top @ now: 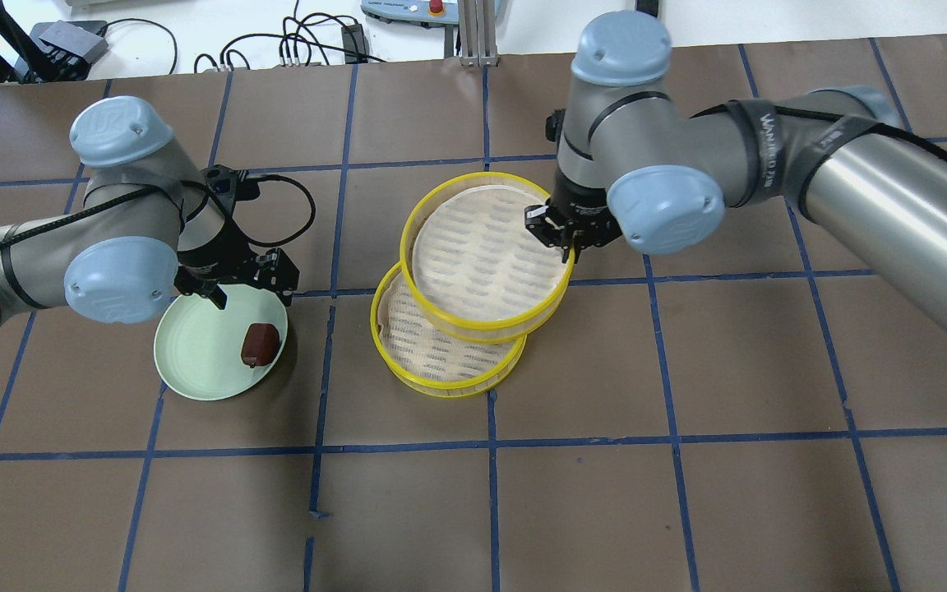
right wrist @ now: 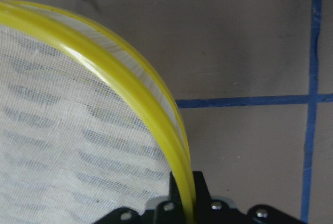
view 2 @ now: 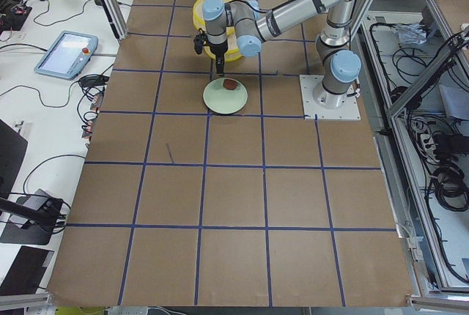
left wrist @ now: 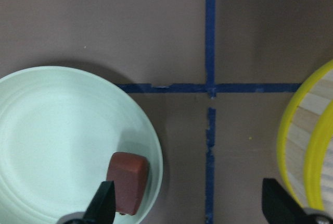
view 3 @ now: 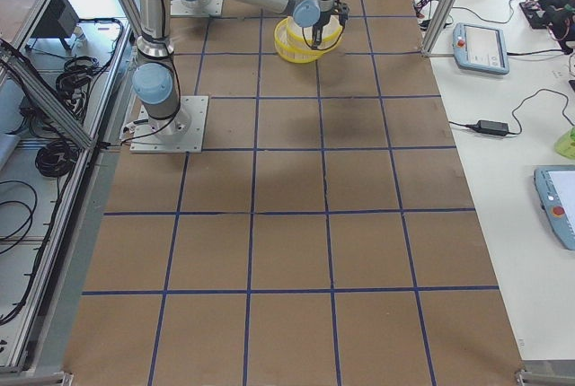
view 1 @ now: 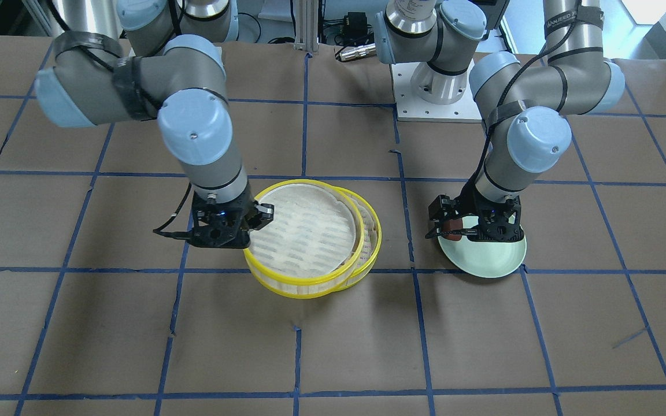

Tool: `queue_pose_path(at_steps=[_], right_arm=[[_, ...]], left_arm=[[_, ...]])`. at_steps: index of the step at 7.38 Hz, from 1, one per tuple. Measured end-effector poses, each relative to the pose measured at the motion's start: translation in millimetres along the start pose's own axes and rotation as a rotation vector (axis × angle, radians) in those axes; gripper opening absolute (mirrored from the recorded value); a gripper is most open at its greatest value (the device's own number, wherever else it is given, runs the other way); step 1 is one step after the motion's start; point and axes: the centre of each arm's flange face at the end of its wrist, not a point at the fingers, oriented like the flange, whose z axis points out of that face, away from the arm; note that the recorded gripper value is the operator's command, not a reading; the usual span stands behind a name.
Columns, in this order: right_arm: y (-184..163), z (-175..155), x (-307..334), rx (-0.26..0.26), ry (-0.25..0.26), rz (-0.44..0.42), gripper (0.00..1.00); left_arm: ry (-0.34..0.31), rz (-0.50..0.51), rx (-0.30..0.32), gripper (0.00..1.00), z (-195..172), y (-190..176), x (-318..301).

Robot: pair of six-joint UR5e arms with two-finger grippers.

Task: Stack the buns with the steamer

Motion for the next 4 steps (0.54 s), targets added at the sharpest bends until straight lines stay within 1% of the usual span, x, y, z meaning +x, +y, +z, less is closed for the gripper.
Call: queue_pose_path(at_steps=[1, 2, 4], right_arm=[[8, 7, -18, 0.002, 0.006, -0.004, 0.07], [11, 16, -29, -0.002, 0.018, -0.012, 0.07], [14, 28, -37, -0.008, 0.044, -0.029, 0.07]], left_arm=[[-0.031, 0.0, -0.027, 0.93, 13, 2, -8], [-0.042, -0.008, -0.047, 0.93, 26, 0, -16], [-0.044, -0.024, -0.061, 0.93, 44, -8, -24]])
